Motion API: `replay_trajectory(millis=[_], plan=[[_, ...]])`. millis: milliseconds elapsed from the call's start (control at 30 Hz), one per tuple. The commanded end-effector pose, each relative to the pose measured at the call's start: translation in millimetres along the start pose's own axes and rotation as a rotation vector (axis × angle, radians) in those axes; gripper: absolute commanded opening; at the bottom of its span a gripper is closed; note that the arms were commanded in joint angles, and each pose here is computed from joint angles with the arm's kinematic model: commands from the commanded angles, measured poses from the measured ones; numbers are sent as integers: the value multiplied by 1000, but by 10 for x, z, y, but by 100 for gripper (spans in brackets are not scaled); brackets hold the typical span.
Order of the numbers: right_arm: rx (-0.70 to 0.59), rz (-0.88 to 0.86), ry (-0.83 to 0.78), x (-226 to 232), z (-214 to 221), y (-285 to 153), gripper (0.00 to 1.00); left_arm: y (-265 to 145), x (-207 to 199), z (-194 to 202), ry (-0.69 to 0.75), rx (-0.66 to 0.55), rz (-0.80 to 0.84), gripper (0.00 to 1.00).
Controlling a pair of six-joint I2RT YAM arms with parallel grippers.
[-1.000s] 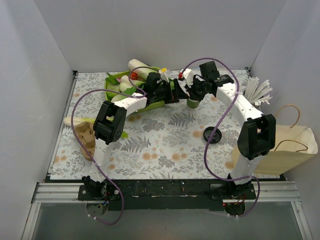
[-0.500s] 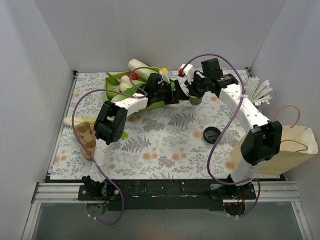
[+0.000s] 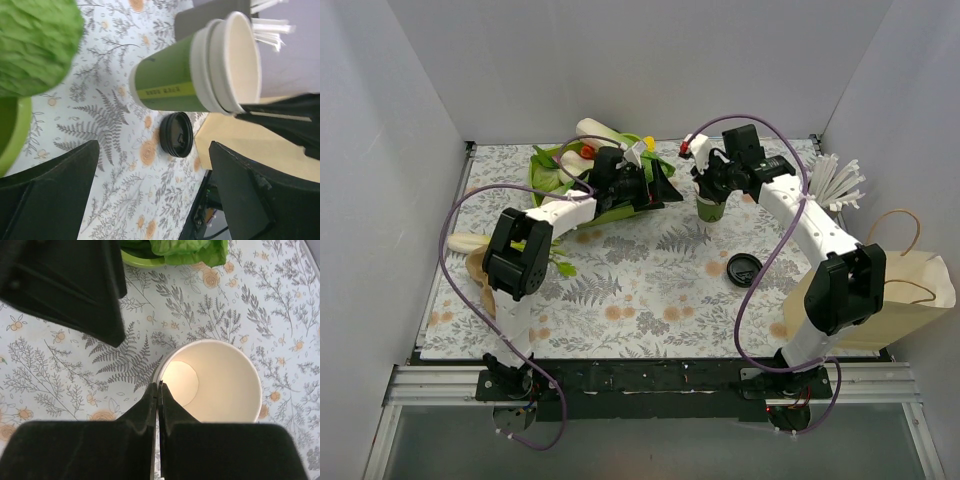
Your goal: Pack the takeout coffee
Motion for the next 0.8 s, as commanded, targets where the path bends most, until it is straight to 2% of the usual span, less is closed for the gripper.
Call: replay_trajectory(millis=[0,233,300,400,600,767], plan=[[-88,65,90,36,-101,-241,1,-306,-443,-95,159,-83,154,90],[-29,79,281,90,58,-185,1,-244,-568,205,114,-57,233,83],[-86,85,294,93,23,-209,1,-206,-615,260,106,-77,258,83],[-97,81,310,118,69,-188,1,-157,-628,282,87,-118,239,83],[-29,75,360,108,104,-99,1,-108,-583,328,28,-134,191,83],[-64,85,418,82,63,-113,1,-25,-505,343,-62,-133,160,83]])
Point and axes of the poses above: each gripper's point midway between its finger pads, its own y axis out along the fingers, its own x axis along the line the jaws close on, z = x × y, the point moved 10 cm from there along -y, back along the fingers, and after that the axes turned 10 degrees about y, right-handed, at the moved point
